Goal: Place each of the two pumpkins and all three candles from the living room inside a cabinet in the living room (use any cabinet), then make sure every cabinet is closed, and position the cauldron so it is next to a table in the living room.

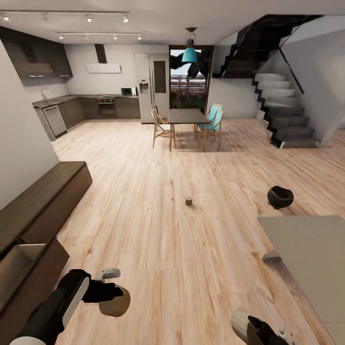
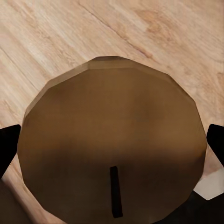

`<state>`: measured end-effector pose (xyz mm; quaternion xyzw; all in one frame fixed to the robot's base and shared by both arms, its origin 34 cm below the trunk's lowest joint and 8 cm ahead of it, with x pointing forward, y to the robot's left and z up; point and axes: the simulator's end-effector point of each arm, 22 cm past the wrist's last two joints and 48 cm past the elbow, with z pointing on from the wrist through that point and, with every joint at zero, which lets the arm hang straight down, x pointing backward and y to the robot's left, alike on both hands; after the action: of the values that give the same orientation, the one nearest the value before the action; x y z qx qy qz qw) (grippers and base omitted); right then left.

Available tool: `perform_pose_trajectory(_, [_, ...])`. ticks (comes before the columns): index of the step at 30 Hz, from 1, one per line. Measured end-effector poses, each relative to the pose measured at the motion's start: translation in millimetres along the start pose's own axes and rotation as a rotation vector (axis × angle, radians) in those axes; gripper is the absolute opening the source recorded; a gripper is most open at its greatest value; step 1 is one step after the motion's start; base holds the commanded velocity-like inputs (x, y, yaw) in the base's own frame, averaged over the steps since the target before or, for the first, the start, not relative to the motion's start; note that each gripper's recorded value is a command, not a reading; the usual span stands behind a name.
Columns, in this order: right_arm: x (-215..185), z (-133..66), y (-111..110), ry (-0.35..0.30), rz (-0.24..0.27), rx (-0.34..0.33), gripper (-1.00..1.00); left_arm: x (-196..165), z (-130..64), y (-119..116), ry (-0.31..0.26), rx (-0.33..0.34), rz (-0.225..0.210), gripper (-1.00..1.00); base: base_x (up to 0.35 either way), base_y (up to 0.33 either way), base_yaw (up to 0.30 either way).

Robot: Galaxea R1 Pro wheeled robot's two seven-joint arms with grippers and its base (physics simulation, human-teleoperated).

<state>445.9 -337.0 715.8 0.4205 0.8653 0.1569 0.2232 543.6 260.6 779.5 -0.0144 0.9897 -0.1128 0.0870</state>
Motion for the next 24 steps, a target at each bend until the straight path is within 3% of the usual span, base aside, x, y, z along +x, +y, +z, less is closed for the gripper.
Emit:
perform_pose_trajectory(14, [0.8,0.2,0.2,0.0,-0.001,0.001,-1.0,-5.0,0.9,-0.1,-0.026,0.0,0.005,-1.0,0.327,-0.002,0.02])
perform_pose_trajectory(24, [2.2,0.5,0.4,0.002,-0.001,0.002,-1.0,-5.1,1.1,-0.4,-0.026,0.001,0.005,-1.0,0.327,-0.043,0.197])
